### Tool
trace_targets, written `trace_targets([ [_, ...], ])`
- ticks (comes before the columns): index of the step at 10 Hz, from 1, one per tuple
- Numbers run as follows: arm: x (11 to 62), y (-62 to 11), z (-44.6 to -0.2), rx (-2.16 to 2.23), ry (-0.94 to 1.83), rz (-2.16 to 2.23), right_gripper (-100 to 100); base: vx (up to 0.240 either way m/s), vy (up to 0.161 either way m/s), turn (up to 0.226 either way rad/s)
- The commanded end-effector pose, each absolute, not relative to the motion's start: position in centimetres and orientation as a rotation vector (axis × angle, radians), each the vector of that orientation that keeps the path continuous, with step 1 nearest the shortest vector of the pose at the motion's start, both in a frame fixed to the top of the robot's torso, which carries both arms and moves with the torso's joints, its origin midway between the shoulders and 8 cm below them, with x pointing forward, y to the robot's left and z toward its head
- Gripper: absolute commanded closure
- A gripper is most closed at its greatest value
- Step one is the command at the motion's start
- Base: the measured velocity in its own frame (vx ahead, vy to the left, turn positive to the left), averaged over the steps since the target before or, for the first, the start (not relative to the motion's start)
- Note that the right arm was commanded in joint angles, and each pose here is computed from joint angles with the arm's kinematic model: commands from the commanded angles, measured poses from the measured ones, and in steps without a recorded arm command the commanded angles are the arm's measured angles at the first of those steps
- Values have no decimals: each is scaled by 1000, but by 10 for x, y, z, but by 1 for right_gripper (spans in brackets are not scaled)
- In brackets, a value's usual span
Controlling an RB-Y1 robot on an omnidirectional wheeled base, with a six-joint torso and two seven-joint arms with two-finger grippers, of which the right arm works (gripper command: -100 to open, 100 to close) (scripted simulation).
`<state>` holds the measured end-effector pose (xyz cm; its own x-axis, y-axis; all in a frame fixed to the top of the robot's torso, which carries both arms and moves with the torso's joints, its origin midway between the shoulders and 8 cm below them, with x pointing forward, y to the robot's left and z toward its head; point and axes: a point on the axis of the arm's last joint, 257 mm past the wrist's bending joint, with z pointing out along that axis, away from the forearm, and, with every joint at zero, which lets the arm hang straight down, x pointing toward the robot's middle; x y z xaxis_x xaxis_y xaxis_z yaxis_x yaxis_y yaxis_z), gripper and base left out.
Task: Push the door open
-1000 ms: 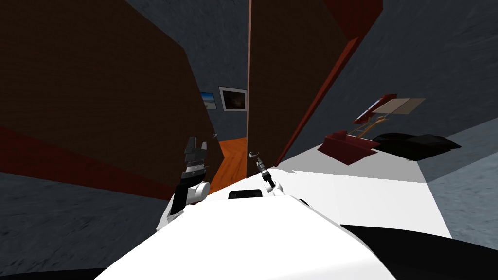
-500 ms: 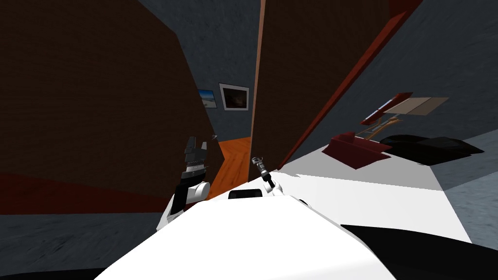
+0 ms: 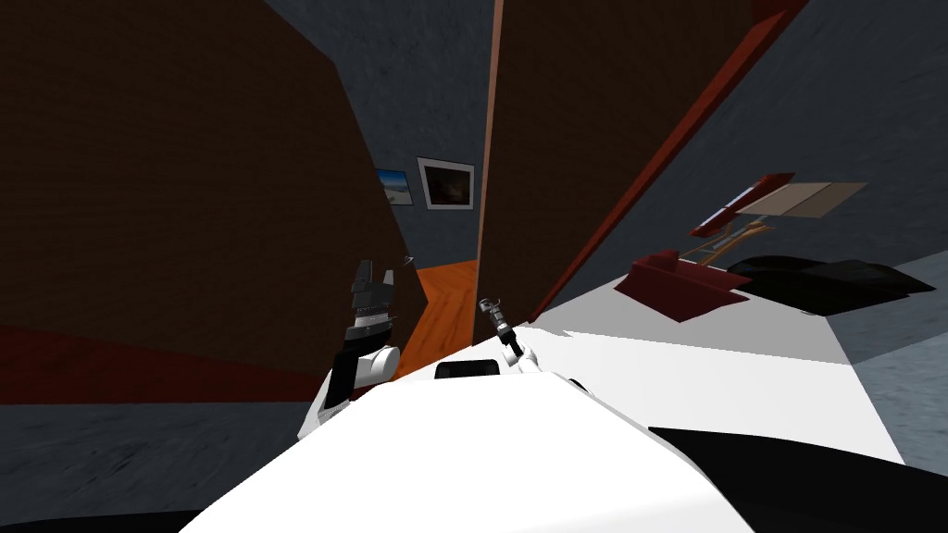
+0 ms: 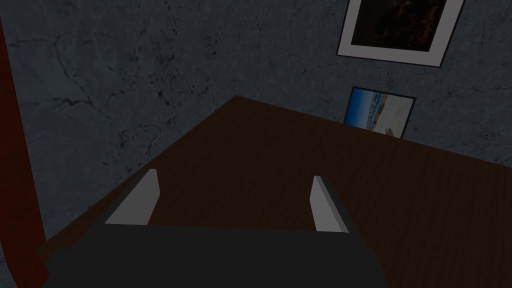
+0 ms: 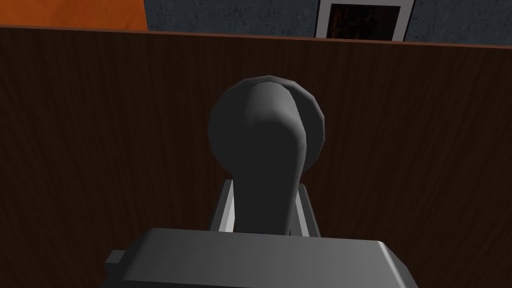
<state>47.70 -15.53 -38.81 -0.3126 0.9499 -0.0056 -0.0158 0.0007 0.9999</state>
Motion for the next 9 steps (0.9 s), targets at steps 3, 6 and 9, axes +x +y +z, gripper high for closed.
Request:
trace_targets([
  [3,479,-166,-388,1037,1414,1421,100,100,31,-21],
  [6,482,-183,-388,1054,1389,1387,100,180,103,-42],
  [9,484,-189,-388,1061,1379,1373,100,143,65,-24],
])
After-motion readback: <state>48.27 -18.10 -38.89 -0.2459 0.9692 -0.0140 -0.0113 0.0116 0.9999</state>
